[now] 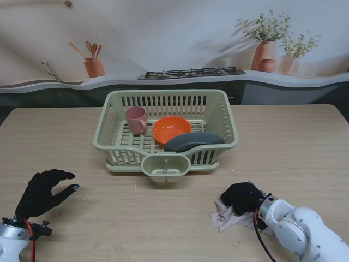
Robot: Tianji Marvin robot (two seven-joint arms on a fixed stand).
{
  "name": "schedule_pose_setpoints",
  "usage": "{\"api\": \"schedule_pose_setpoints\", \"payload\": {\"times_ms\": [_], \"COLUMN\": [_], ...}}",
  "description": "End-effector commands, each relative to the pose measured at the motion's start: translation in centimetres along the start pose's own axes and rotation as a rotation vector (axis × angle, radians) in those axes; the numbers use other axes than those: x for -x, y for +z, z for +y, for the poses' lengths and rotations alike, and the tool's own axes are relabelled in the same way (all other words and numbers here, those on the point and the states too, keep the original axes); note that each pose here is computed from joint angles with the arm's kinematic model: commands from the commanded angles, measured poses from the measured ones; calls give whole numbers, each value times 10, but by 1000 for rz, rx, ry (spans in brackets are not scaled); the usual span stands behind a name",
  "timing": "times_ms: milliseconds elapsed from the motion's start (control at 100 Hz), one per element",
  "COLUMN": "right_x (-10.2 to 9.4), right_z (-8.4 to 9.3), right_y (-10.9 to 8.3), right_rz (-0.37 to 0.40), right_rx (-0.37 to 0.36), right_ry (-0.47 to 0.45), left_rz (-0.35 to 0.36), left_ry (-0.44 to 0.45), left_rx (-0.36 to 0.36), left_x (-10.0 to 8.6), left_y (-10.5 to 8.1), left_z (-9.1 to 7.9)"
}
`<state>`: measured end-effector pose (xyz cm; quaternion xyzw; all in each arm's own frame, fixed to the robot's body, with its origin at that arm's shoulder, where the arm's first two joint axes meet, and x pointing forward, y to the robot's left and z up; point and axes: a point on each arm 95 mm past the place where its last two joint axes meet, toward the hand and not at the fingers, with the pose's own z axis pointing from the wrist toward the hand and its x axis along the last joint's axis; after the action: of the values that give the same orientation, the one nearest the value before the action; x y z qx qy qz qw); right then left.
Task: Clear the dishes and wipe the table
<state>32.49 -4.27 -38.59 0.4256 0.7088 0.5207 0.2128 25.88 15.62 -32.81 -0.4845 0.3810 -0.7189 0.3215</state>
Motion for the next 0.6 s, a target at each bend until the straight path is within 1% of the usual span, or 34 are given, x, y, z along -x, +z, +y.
{"api": "schedule_pose_setpoints", "payload": {"times_ms": [0, 160, 290, 440, 590], "right_x": [16, 40, 49, 43, 22], "right_z": [-39, -43, -44, -42, -37], "right_y": [-19, -40, -48, -44, -31], "right_rz": [-42, -93, -121, -112, -90], "right_rx": [-134, -164, -160, -149, -151], "right_ry": [-5, -77, -103, -97, -56], "left_rz": [4, 5, 6, 6, 4], "left_ry": [-4, -5, -3, -3, -2], "left_rx": [14, 13, 14, 14, 11], "left_x": [-2, -1, -1, -1, -1], "left_y": [-1, -1, 0, -1, -1], "left_z": [1, 1, 1, 1, 2]}}
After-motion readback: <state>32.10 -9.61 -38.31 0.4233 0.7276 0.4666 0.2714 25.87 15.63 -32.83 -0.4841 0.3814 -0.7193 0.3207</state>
